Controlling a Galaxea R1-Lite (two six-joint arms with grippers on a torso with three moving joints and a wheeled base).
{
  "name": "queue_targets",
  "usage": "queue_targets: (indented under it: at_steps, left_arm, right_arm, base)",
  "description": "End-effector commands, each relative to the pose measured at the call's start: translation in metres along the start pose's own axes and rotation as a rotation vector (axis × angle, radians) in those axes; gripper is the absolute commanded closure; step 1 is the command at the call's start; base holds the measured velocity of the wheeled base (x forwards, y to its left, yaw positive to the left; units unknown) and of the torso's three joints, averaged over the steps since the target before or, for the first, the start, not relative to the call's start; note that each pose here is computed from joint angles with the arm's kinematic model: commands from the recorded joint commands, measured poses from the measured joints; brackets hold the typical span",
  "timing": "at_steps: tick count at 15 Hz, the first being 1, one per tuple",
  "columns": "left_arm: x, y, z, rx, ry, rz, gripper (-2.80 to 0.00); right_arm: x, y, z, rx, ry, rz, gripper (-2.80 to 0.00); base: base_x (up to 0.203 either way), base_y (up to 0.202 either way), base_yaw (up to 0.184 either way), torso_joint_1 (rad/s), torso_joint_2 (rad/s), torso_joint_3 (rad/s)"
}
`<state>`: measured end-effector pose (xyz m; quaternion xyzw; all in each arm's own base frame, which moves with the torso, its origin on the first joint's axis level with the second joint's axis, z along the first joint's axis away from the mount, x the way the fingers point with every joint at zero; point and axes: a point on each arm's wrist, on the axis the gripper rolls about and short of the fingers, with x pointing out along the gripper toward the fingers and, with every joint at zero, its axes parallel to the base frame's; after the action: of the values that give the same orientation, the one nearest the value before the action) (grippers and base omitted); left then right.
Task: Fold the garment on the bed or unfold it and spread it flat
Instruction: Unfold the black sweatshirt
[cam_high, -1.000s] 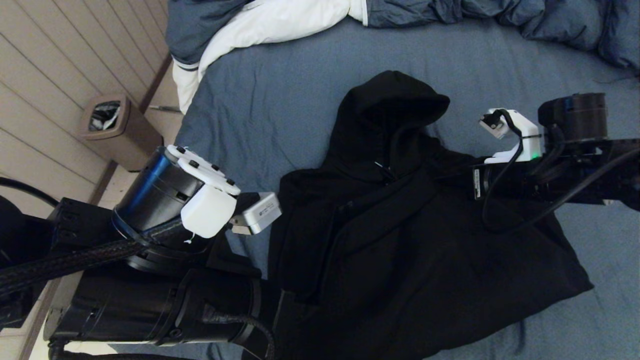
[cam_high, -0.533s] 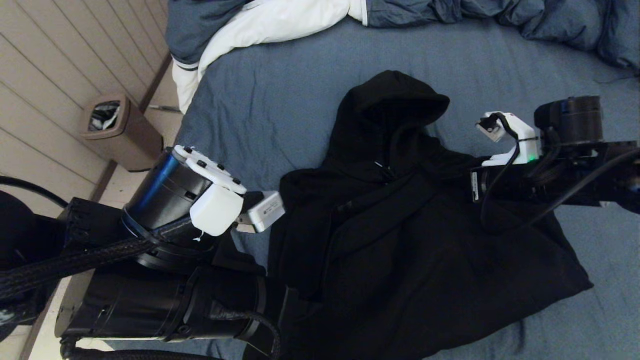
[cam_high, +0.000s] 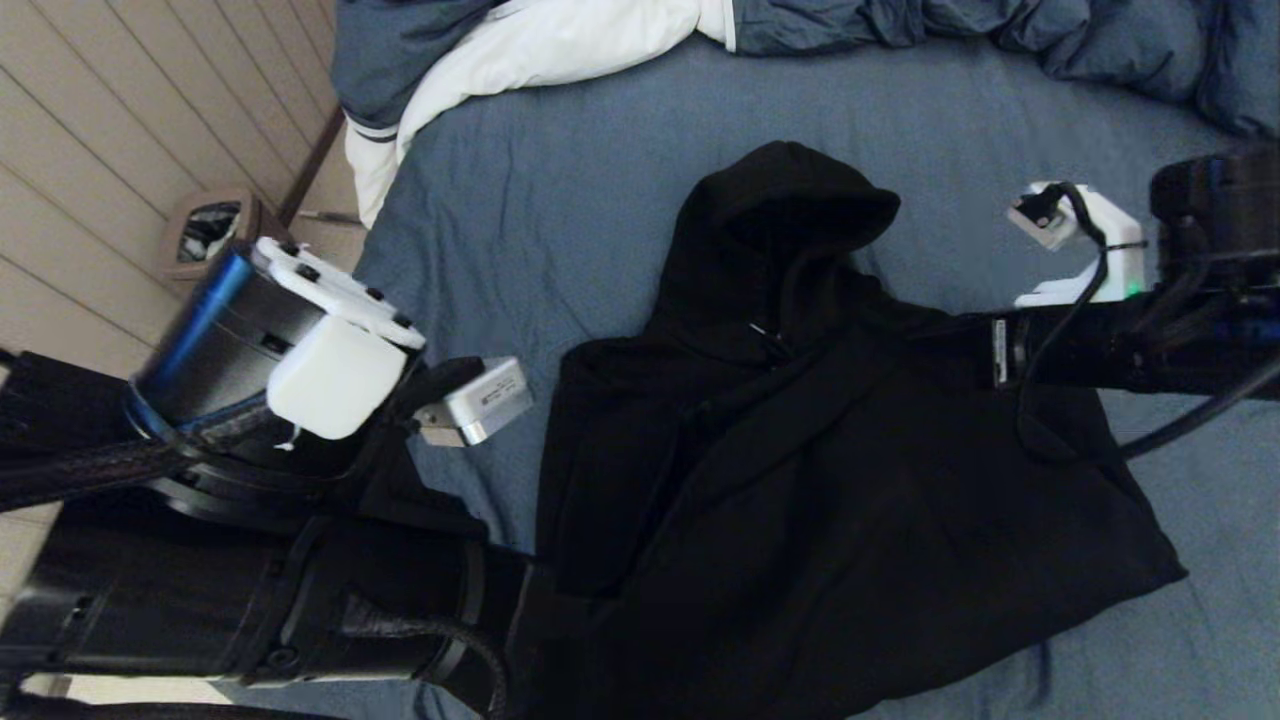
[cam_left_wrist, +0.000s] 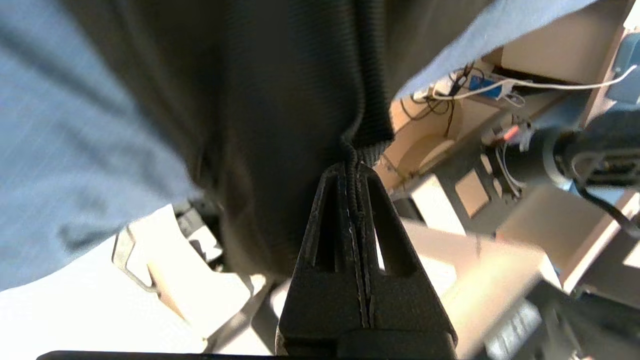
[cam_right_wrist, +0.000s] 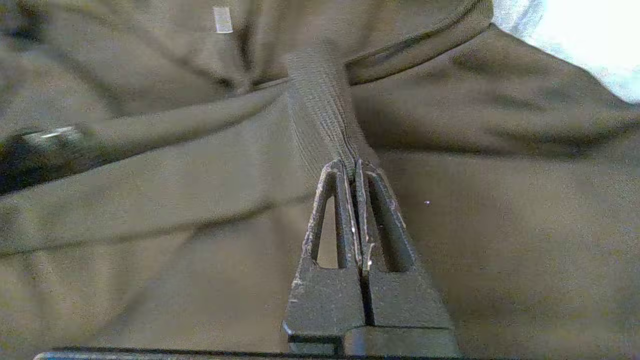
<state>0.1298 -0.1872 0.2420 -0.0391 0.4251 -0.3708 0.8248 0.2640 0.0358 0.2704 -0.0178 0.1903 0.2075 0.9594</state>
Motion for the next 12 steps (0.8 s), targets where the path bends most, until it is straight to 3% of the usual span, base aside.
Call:
queue_targets:
  at_steps: [1,6,12]
  left_arm:
    - [-0.024,0.001,-0.005,-0.014,-0.039,-0.019,0.00]
    - [-0.023,0.015,-0.022,-0.050,0.000,0.025,0.00]
    - [-0.016,0.018,-0.023,-0.054,0.001,0.017,0.00]
  right_arm:
    - [-0.056,0.018,0.005,-0.016,-0.048,0.001,0.00]
    - [-0.130,0.043,-0.042,0.008,0.028,-0.006,0.00]
    - [-0.201,0.072,-0.135,0.045,0.168,-0.027,0.00]
  base:
    - [0.000,0.000,0.000,0.000,0.00,0.000]
    - [0.000,0.000,0.000,0.000,0.00,0.000]
    - [0.000,0.000,0.000,0.000,0.00,0.000]
